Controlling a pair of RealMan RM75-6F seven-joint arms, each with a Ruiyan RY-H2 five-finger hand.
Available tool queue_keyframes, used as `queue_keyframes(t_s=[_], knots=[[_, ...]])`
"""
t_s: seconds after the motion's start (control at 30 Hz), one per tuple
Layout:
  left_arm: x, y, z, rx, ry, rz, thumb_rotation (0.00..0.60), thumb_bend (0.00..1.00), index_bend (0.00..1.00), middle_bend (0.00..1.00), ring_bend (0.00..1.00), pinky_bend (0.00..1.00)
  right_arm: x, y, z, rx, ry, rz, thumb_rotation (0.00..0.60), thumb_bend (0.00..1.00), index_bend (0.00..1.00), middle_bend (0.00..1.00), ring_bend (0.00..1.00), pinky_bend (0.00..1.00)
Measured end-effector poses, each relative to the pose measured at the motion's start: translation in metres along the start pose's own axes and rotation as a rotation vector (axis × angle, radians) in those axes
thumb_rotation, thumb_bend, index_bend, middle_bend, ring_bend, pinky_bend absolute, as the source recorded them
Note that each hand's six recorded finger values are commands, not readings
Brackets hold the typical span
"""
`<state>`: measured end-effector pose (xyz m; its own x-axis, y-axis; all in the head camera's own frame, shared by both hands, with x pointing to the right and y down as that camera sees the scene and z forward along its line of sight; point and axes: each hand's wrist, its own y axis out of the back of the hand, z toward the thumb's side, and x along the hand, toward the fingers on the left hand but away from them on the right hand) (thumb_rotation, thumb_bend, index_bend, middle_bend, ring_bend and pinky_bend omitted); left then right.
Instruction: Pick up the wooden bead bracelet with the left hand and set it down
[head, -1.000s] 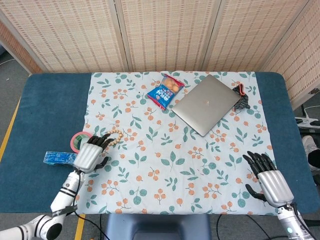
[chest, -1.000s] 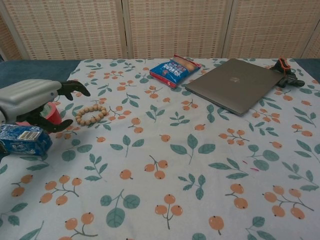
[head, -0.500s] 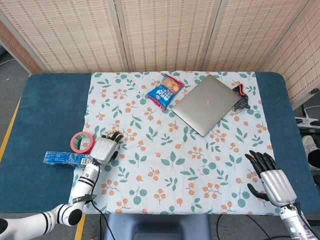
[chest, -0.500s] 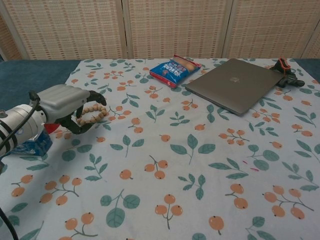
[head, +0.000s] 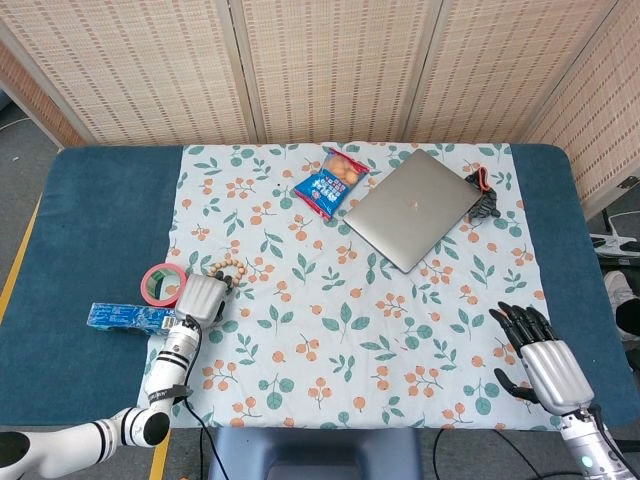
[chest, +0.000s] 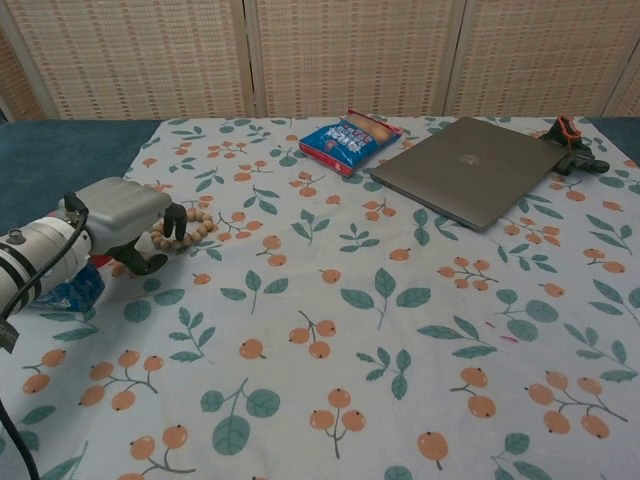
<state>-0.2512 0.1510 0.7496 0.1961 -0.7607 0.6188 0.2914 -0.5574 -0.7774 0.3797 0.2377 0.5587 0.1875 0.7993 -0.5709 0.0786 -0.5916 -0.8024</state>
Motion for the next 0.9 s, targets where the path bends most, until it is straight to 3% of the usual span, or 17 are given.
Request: queue_keyframes(t_s=[0.53,0.67,0.77,0.9], knots=[[0.011,-0.008,-0.003,0.03,0.034,-0.013,0.6,0.43,0.38,0.4,0.58,0.69,0.0,0.0,-0.001,0.001,-0.004,0.007,0.6,0.27,0.0,0.0,0.0,0.0],[0.014,-0.012,-0.004,0.059,0.04,-0.022,0.6,0.43,0.45,0.51,0.59,0.69,0.0,-0.001,-0.001,0.001,-0.005,0.011,0.6,0.27,0.0,0.0,0.0,0.0],[0.016,-0.015,-0.002,0.076,0.041,-0.028,0.6,0.43,0.49,0.54,0.59,0.7,0.0,-0.001,-0.002,0.001,-0.007,0.013,0.6,0.27,0.0,0.0,0.0,0.0],[0.018,-0.013,-0.003,0.09,0.047,-0.002,0.6,0.43,0.61,0.64,0.62,0.72,0.0,-0.001,-0.002,0.0,-0.008,0.017,0.6,0.27,0.0,0.0,0.0,0.0]])
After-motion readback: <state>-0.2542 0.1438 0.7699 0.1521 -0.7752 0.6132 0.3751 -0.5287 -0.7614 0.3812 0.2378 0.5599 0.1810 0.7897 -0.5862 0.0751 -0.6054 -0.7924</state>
